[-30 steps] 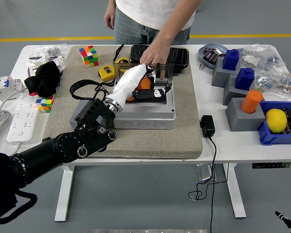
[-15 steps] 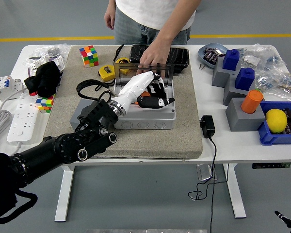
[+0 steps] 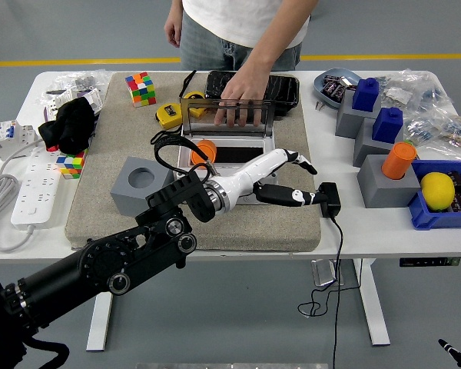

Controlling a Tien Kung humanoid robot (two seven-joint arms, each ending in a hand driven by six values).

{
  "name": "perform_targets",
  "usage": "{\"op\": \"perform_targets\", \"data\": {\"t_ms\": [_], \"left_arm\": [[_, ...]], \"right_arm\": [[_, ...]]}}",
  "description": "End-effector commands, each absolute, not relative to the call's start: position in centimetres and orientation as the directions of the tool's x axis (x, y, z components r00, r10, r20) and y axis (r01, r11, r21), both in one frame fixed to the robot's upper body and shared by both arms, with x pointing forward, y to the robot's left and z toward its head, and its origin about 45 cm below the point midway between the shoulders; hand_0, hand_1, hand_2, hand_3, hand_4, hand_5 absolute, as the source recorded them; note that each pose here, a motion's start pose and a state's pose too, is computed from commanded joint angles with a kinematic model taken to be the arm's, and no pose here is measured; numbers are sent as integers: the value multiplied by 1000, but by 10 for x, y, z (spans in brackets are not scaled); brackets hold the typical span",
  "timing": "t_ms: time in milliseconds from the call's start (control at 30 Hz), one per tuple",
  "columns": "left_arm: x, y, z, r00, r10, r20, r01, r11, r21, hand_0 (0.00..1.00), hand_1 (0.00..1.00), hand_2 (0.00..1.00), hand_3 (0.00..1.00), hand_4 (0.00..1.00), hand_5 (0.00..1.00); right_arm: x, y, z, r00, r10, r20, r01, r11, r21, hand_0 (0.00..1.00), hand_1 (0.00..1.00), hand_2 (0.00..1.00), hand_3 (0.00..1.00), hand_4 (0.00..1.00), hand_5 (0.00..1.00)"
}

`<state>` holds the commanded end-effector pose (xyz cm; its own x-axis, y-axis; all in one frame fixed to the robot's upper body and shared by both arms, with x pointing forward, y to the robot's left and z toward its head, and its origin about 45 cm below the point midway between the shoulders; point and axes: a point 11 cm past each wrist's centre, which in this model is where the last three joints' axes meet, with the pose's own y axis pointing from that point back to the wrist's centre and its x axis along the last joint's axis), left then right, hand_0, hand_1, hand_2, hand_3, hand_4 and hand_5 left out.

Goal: Fetch the battery,place it into the box,close the lid of the box

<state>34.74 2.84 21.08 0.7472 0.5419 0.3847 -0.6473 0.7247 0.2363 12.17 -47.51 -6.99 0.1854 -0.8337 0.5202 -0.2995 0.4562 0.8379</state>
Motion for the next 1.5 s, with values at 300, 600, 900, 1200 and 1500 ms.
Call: {"op": "perform_targets", "data": {"t_ms": [300, 600, 900, 1200, 1500], "left_arm": [[335, 79, 268, 809, 583, -77, -588, 805, -80, 753, 736, 701, 671, 998, 756], [377, 218, 257, 294, 952, -84, -954, 288, -85, 878, 928, 887, 837, 998, 741], [365, 312, 239, -125, 968, 218, -990, -106, -97, 931, 969, 940, 883, 998, 799], [349, 341, 246, -267, 829, 491, -959, -176, -222, 857, 894, 885, 860, 998, 812], [346, 340, 244, -269, 830, 488, -958, -179, -222, 858, 896, 883, 849, 998, 817]], "right_arm": [[108, -476, -73, 153, -844, 514, -276, 463, 843, 847, 814, 793, 816, 998, 998], [108, -474, -75, 136, -850, 509, -276, 461, 843, 847, 814, 790, 816, 998, 998], [102, -475, -75, 122, -851, 510, -266, 467, 843, 847, 812, 789, 815, 998, 998], [100, -474, -76, 104, -856, 507, -262, 468, 844, 842, 810, 787, 815, 998, 998], [104, -474, -76, 91, -857, 506, -270, 468, 841, 844, 809, 787, 815, 998, 998]]}}
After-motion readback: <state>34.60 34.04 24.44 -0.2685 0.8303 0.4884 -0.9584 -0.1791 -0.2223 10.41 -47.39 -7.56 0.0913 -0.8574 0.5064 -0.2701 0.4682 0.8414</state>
